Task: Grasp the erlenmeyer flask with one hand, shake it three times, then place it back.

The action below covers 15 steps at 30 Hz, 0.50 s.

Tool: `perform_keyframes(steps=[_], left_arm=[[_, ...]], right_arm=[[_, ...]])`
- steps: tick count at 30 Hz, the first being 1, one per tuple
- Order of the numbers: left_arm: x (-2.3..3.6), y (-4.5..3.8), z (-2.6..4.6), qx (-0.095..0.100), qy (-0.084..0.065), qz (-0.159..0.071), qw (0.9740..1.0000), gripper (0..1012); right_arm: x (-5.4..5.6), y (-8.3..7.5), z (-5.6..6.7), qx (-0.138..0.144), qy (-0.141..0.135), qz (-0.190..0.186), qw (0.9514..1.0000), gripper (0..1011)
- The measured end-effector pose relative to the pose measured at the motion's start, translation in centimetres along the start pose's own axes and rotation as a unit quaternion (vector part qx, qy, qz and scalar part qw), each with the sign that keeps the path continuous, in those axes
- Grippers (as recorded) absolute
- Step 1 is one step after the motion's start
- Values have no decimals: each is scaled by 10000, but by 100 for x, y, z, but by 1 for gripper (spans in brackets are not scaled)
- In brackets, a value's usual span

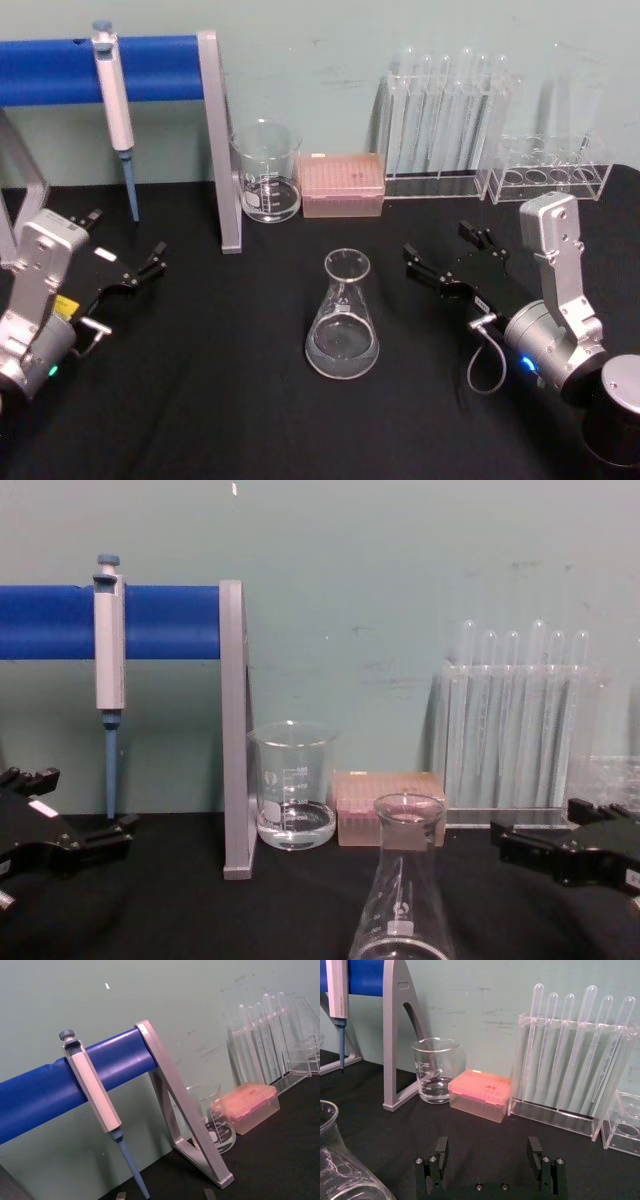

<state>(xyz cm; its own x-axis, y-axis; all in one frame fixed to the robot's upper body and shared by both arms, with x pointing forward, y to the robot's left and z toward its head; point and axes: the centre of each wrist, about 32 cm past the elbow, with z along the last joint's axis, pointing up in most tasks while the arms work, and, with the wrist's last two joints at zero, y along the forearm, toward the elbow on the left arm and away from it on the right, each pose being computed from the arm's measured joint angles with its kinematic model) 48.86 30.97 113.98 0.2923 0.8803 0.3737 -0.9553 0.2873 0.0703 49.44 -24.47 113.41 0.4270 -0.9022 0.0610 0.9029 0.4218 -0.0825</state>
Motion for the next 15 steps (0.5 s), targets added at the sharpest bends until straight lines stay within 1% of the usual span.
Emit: perform_keyframes(steps=[15], left_arm=[[0, 0, 0, 0, 0, 0, 10000, 1001]], right_arm=[[0, 0, 0, 0, 0, 0, 10000, 1000]])
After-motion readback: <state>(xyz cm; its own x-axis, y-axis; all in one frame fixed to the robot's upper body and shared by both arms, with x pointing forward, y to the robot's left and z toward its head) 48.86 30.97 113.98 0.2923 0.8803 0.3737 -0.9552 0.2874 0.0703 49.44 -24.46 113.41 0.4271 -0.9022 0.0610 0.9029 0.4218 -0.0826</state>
